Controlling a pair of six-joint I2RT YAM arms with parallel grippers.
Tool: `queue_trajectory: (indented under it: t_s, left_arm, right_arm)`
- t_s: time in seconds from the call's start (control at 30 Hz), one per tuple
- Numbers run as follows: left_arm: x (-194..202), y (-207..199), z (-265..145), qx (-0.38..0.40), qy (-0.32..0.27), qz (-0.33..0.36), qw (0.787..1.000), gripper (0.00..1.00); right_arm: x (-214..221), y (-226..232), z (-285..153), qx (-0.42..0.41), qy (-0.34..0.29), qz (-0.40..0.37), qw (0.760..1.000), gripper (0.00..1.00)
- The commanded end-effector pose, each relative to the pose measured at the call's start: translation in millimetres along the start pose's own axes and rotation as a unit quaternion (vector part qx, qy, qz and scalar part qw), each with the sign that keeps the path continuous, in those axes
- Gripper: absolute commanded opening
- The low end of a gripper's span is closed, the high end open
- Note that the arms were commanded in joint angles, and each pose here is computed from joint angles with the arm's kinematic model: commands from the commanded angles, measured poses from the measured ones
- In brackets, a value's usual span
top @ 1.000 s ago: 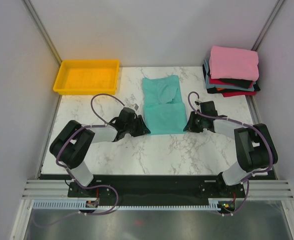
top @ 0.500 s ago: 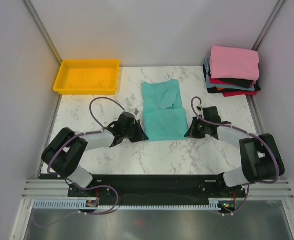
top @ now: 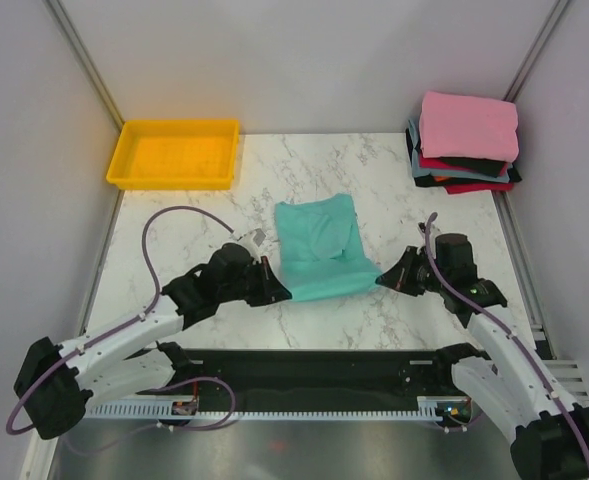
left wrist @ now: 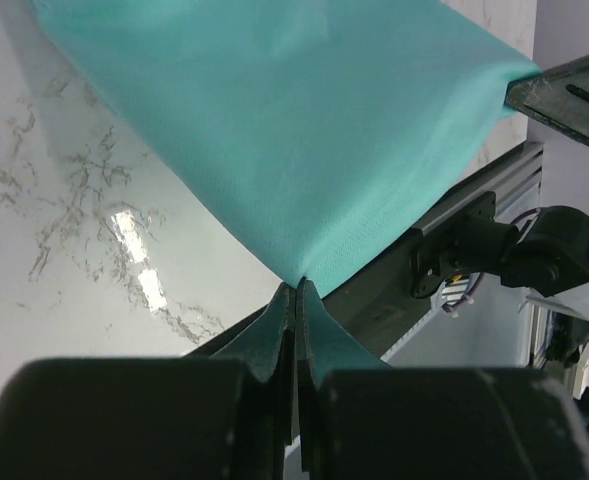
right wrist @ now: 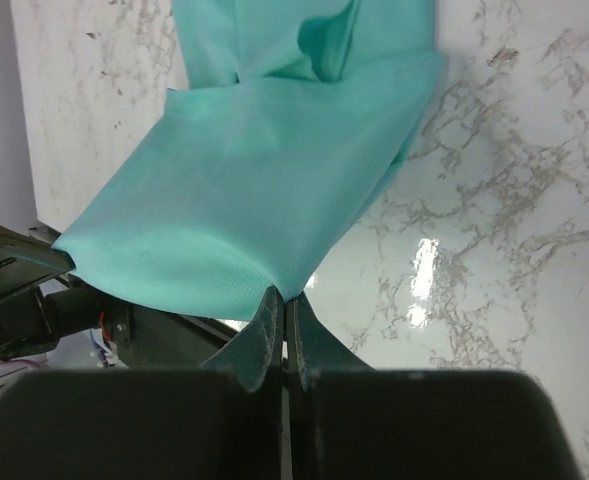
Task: Fold and stack the t-shirts
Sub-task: Fold the tshirt
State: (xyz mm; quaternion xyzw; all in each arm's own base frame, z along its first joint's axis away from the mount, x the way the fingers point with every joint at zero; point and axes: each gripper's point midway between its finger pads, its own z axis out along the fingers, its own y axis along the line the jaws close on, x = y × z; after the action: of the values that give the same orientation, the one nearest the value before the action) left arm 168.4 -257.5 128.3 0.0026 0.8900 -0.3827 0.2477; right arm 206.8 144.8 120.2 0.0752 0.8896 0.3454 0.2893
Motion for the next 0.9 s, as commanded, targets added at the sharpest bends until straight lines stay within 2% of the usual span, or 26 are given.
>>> queue_trajectory:
  t_s: [0.0, 0.2, 0.33, 0.87]
  left_arm:
    - [-14, -10, -25, -0.03, -0.014, -0.037, 0.999, 0.02]
    - [-47, -32, -44, -0.054, -0.031, -0.018, 0.998, 0.02]
    - [-67, -37, -44, -0.059, -0.034, -0.017, 0.998, 0.02]
    - [-124, 1, -5, -0.084, 0.002, -0.058, 0.995, 0.02]
  right_arm:
    - [-11, 23, -23, -0.003, -0.003, 0.02, 1.0, 0.0]
    - [-62, 58, -41, -0.003, -0.038, -0.021, 0.999, 0.0]
    - [-79, 61, -29, 0.008, -0.023, -0.026, 0.999, 0.0]
    - [-125, 49, 30, 0.036, 0.002, -0.044, 0.998, 0.0]
